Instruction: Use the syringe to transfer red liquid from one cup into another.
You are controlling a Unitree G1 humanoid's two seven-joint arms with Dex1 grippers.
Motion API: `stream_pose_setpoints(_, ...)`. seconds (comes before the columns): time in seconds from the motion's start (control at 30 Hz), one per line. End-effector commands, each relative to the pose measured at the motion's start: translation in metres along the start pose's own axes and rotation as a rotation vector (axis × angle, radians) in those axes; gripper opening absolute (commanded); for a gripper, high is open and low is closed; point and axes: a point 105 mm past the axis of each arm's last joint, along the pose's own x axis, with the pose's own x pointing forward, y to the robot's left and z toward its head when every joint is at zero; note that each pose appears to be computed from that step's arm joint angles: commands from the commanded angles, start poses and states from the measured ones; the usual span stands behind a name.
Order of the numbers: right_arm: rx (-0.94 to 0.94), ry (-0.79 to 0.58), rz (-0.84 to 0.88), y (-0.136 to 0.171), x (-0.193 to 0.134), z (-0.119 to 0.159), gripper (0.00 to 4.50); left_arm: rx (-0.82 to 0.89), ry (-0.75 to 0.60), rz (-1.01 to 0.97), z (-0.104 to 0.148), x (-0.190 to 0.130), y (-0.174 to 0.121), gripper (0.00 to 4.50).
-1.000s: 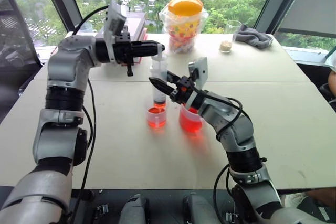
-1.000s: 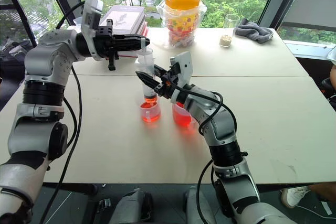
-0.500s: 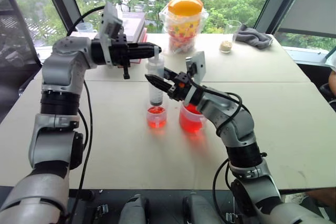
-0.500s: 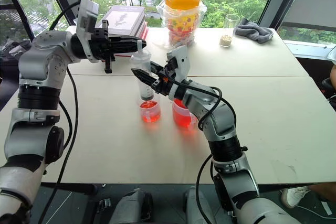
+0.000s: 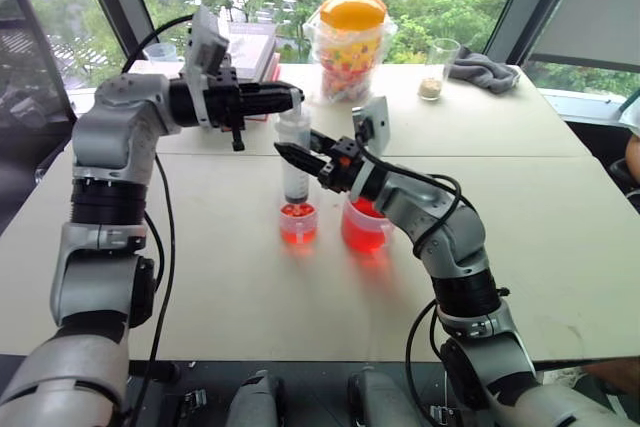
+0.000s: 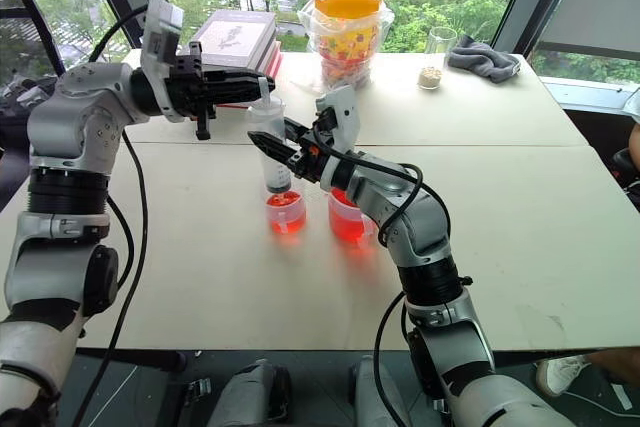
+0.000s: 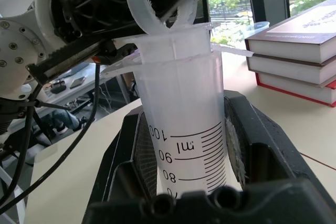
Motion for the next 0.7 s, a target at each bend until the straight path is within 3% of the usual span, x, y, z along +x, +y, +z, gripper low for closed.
stream_pose_setpoints(0.03,-0.092,-0.183,0.031,0.012,-0.001,0.051,1.42,-0.033,0.017,0.005,0.000,-0.012,0.000,2.33)
stream_pose_setpoints(0.17,-0.082,-0.170,0.030,0.011,-0.001,0.045,1.42,-0.037,0.025,0.058,0.001,-0.031,0.005,4.31)
stream_pose_setpoints(0.47,-0.057,-0.181,-0.018,-0.001,-0.006,0.059,1.42,-0.039,0.069,0.065,-0.012,-0.047,-0.003,4.31)
stream_pose_setpoints(0.7,0.129,-0.205,-0.363,-0.069,-0.045,0.134,1.42,-0.054,0.058,-0.007,-0.025,-0.026,-0.016,4.31)
